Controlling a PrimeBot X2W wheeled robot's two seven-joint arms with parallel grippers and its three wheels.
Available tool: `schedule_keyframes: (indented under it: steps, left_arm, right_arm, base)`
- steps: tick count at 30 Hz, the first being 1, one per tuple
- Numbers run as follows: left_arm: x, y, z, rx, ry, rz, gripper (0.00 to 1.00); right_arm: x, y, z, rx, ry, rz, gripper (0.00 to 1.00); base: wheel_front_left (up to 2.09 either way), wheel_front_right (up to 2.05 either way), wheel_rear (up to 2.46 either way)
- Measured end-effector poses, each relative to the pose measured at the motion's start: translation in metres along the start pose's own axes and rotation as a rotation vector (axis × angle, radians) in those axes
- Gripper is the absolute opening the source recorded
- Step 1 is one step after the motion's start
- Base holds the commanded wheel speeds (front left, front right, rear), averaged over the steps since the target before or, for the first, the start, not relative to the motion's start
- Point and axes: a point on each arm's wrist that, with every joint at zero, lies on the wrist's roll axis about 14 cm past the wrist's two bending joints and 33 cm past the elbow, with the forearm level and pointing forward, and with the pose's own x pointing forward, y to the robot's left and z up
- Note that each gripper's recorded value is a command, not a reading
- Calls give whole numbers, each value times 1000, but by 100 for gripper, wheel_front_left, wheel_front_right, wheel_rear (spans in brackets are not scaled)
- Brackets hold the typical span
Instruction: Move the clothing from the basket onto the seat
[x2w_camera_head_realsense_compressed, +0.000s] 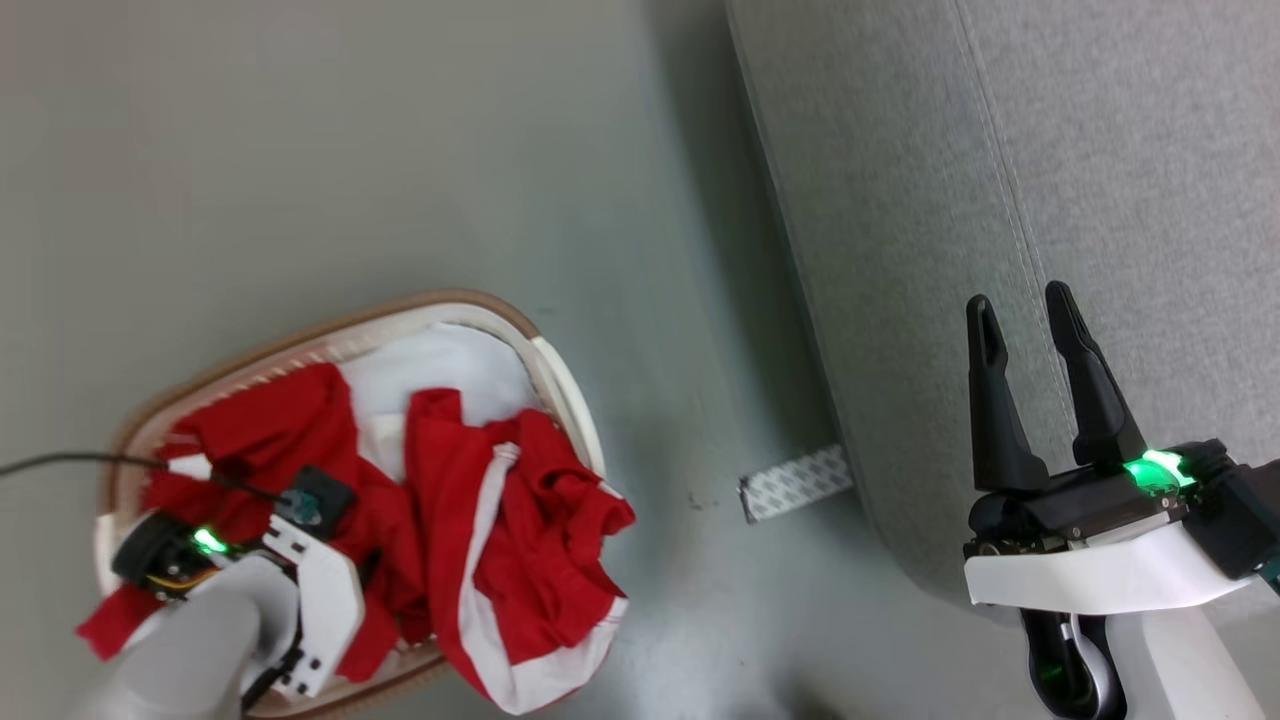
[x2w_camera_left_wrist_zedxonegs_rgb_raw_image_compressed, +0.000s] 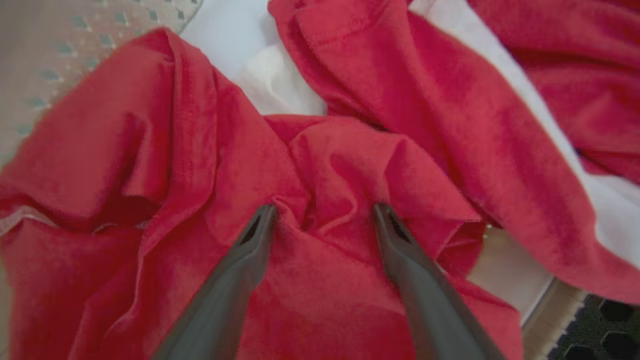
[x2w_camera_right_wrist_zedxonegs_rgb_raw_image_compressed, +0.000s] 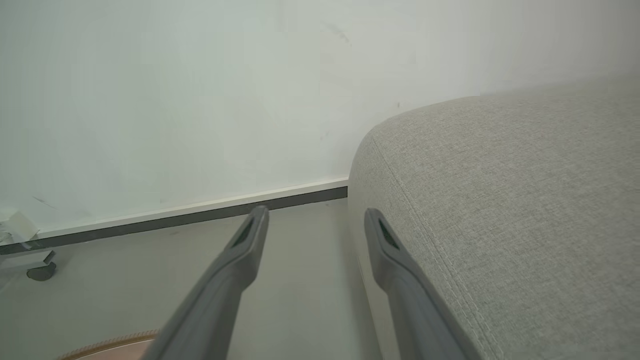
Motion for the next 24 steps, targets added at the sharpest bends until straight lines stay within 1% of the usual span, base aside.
schedule_keyframes:
  steps: [5,8,9,10,11,24]
  left_arm:
    - [19,-2,-27,12,153,-45,100]
    - [28,-3,-34,27,200,-63,100]
    - [30,-4,-34,30,204,-68,64]
    - [32,-4,-34,35,206,-72,22]
    - [33,-5,-34,36,206,-76,0]
    - [23,-4,-17,-1,136,-56,0]
  right_arm:
    - [0,-9,-12,0,34,-28,100]
    - [0,-14,-18,-4,50,-42,100]
    - [0,-15,-18,-7,52,-45,100]
    - [1,-16,-18,-9,53,-47,100]
    - [1,-17,-18,-11,53,-47,100]
    - [4,-10,-10,-9,27,-26,100]
  base:
    - [0,0,0]
    - [0,0,0]
    - [0,0,0]
    - [0,0,0]
    - [0,0,0]
    - [0,0,0]
